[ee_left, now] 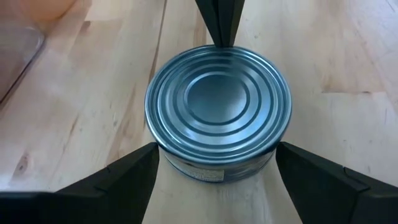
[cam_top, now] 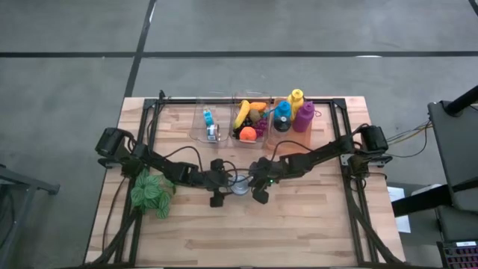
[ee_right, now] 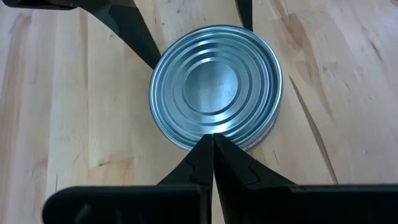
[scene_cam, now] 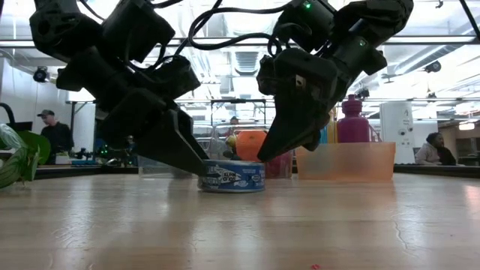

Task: Pick & Place Food Item
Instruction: Put the blue tuna can into the left transparent bin

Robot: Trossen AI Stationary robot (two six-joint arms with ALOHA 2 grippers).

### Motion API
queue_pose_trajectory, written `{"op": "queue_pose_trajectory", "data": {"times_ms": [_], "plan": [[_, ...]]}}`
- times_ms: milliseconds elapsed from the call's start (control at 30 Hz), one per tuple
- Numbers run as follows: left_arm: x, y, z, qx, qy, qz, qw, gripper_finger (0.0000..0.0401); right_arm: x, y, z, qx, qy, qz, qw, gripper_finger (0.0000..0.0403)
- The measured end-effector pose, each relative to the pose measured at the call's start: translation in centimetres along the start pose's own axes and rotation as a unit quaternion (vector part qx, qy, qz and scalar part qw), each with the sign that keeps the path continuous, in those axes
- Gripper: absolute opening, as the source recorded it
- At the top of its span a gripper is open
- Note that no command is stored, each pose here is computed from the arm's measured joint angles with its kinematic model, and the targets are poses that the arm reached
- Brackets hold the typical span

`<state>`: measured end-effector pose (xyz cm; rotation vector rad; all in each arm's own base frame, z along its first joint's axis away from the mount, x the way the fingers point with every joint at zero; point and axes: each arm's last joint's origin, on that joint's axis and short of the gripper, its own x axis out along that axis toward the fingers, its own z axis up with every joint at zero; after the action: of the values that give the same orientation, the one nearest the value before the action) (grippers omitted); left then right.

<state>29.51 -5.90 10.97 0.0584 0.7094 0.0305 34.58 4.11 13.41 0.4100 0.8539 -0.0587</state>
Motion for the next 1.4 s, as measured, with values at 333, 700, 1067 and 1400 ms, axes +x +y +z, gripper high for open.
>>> {"op": "queue_pose_trajectory", "data": {"times_ms": [333,700,1067,1400], "plan": [[0.1,-0.1,1.0,-0.004,-0.018,-0.003,1.0,0.0322,0.1,0.0,-0.3,0.014,0.008,0.007,1.0,0.0008],[0.1,-0.2,2.3,-0.008,-0.036,-0.005,0.999,0.0322,0.1,-0.1,-0.9,0.025,0.034,0.0,0.999,0.0008],[0.1,-0.4,3.5,-0.011,-0.051,-0.01,0.999,0.0322,0.0,-0.2,-1.3,0.035,0.058,0.007,0.998,0.0008],[0.1,-0.5,4.8,0.021,-0.068,-0.011,0.997,0.0322,0.2,-0.5,-2.0,0.044,0.085,-0.004,0.995,0.0008]]}}
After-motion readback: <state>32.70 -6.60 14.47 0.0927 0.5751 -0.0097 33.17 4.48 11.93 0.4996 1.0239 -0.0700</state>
